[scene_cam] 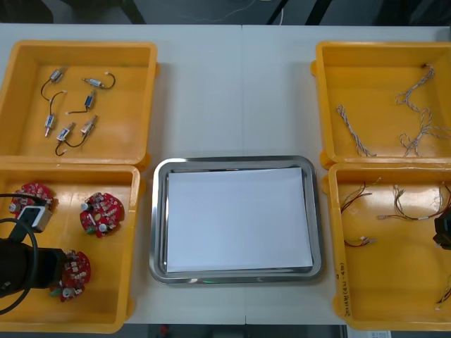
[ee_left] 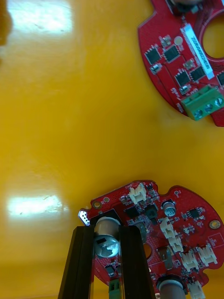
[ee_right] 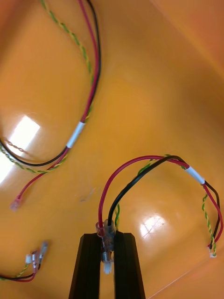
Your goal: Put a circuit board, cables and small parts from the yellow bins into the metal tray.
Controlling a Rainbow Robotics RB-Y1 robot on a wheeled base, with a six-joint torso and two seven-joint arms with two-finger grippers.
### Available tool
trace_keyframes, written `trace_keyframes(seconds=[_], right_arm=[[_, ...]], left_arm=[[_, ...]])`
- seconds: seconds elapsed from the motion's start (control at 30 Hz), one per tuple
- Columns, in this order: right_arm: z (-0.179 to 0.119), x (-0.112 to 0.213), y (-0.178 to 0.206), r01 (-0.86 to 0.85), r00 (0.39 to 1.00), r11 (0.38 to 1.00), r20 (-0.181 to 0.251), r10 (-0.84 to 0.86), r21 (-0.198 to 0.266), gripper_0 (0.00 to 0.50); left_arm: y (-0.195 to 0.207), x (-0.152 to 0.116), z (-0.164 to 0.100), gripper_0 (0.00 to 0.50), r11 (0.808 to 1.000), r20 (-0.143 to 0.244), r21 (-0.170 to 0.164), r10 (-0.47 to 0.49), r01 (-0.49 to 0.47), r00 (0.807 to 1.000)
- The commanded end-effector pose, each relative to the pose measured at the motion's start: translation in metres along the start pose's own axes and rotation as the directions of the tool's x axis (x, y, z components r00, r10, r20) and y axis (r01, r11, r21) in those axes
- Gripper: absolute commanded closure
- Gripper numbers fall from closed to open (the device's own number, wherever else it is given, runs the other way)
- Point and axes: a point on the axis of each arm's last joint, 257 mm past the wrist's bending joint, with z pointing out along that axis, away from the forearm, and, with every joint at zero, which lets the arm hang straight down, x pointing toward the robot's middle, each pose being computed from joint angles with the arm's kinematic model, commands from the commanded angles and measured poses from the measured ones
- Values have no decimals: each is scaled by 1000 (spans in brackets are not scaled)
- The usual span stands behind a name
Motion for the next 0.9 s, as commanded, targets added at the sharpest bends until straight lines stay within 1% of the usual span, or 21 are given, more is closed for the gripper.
trace_keyframes(seconds=[0.03,0.17,0.27,0.3,0.43,0.57,0.63,0.9], right_arm=[[-12,-8,35,38,999,998,36,-36,-42,500],[-9,-5,51,42,999,997,36,-40,-65,500],[-10,-2,64,36,999,995,31,-34,-96,500],[-10,0,71,37,999,993,26,-34,-111,500],[-7,9,80,18,1000,990,5,-17,-138,500],[-3,21,84,3,1000,988,-17,-6,-155,500],[-4,27,84,4,1000,988,-27,-8,-154,500],[-13,42,81,24,999,991,-37,-29,-135,500]], left_arm=[[22,-25,-17,500,993,27,-54,110,-109,994],[28,-33,-19,500,992,27,-64,108,-106,994],[35,-41,-17,500,993,27,-70,94,-91,995],[38,-45,-16,500,994,28,-72,89,-87,996],[47,-53,-12,500,994,28,-77,73,-71,997],[50,-59,-11,500,995,29,-73,71,-69,997],[52,-59,-11,500,995,27,-74,69,-67,997],[51,-63,-8,500,996,25,-67,66,-64,997]])
